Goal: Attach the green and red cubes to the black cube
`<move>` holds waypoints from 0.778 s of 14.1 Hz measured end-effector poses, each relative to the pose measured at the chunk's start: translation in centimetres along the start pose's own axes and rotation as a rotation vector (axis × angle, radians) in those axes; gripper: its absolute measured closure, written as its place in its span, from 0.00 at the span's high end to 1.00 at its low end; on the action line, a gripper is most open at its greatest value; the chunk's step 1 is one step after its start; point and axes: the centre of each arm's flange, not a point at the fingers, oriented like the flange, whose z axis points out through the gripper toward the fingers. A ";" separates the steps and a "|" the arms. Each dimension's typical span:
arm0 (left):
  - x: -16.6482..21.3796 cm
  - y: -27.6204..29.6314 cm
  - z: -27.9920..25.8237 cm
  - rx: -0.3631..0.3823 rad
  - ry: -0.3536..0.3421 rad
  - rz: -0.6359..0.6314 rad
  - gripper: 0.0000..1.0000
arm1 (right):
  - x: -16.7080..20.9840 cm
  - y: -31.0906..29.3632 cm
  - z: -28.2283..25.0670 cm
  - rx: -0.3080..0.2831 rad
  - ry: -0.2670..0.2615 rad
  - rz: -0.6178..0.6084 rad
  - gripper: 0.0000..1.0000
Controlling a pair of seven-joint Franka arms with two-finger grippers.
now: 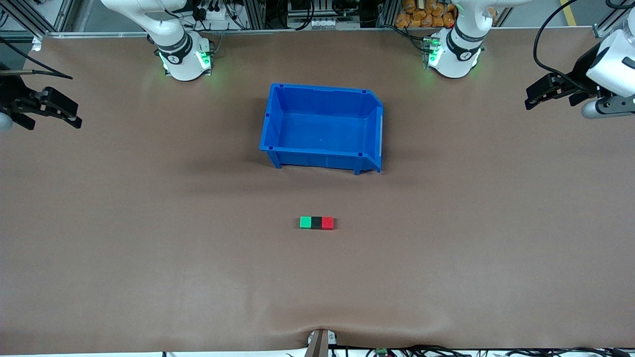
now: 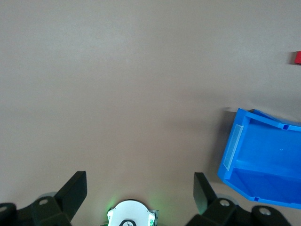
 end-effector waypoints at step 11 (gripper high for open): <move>0.6 0.9 -0.3 -0.001 0.010 0.015 1.00 | 0.0 0.1 0.0 0.000 0.000 0.002 1.00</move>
